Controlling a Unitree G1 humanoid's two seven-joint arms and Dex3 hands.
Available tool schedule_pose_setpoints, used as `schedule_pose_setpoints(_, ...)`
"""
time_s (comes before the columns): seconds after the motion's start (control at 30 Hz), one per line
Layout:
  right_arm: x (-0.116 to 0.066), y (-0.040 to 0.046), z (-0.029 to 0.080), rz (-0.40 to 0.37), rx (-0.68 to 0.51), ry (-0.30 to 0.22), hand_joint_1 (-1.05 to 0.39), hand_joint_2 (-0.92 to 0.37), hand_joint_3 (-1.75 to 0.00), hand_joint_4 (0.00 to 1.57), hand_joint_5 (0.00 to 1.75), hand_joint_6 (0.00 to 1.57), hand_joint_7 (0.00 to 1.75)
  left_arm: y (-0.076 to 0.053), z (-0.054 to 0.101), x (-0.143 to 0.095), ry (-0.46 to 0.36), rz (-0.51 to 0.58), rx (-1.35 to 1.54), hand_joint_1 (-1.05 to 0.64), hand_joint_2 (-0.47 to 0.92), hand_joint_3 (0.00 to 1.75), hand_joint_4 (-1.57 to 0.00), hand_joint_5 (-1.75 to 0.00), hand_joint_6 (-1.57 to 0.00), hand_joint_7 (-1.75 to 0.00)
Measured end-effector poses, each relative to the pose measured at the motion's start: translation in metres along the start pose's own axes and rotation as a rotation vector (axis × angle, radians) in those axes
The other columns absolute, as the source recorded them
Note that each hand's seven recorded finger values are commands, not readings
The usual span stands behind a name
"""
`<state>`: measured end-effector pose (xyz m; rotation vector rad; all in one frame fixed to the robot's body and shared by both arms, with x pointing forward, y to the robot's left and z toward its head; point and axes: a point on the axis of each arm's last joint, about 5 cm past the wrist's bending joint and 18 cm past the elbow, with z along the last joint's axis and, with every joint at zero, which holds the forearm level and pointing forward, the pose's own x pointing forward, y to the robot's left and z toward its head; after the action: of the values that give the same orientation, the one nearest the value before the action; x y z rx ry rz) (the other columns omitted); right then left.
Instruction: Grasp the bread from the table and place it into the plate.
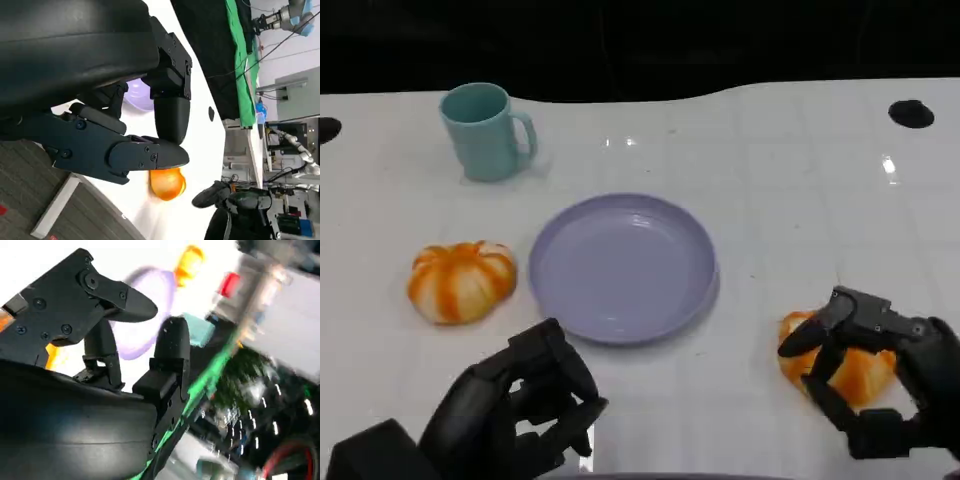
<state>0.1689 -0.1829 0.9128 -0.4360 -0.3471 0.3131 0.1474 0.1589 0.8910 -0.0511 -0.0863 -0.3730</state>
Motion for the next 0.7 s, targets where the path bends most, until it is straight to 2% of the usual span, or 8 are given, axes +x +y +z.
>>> schedule_pose_setpoints(0.03, 0.001, -0.0059, 0.004, 0.025, -0.059, 0.009, -0.36, -0.73, -0.38, 0.26, 1.00, 0.38, 0.55, 0.000, 0.000, 0.000, 0.000, 0.000, 0.000, -0.54, 0.92, 0.37, -0.70, -1.75, -0.48, -1.75)
schedule_pose_setpoints(0.1, 0.004, -0.0163, 0.012, 0.084, -0.175, 0.027, -0.38, -0.83, -0.14, 0.19, 0.88, 0.40, 0.32, 0.000, 0.000, 0.000, -0.001, -0.001, 0.001, -0.54, 0.92, 0.37, -0.71, -1.75, -0.48, -1.75)
schedule_pose_setpoints(0.2, 0.005, -0.0290, 0.024, 0.154, -0.305, 0.065, -0.36, -0.84, -0.03, 0.15, 0.76, 0.42, 0.17, 0.000, 0.000, 0.001, -0.002, -0.001, 0.001, -0.53, 0.92, 0.37, -0.71, -1.75, -0.48, -1.75)
schedule_pose_setpoints(0.33, 0.005, -0.0380, 0.034, 0.206, -0.420, 0.086, -0.38, -0.83, 0.00, 0.10, 0.61, 0.40, 0.07, 0.000, 0.000, 0.001, -0.002, -0.002, 0.001, -0.54, 0.92, 0.37, -0.71, -1.75, -0.48, -1.75)
schedule_pose_setpoints(0.5, 0.006, -0.0457, 0.049, 0.269, -0.533, 0.128, -0.38, -0.81, 0.00, 0.05, 0.54, 0.36, 0.03, 0.000, 0.001, 0.001, -0.002, -0.003, 0.005, -0.54, 0.92, 0.37, -0.71, -1.75, -0.48, -1.75)
schedule_pose_setpoints(0.6, 0.007, -0.0482, 0.056, 0.306, -0.599, 0.159, -0.38, -0.79, 0.00, 0.05, 0.52, 0.35, 0.02, 0.000, 0.001, 0.002, -0.001, -0.004, 0.004, -0.54, 0.92, 0.36, -0.71, -1.75, -0.49, -1.75)
schedule_pose_setpoints(0.7, 0.009, -0.0454, 0.059, 0.330, -0.659, 0.170, -0.41, -0.77, 0.00, 0.08, 0.52, 0.37, 0.03, -0.001, 0.000, 0.002, -0.001, -0.004, 0.001, -0.54, 0.92, 0.36, -0.72, -1.75, -0.49, -1.75)
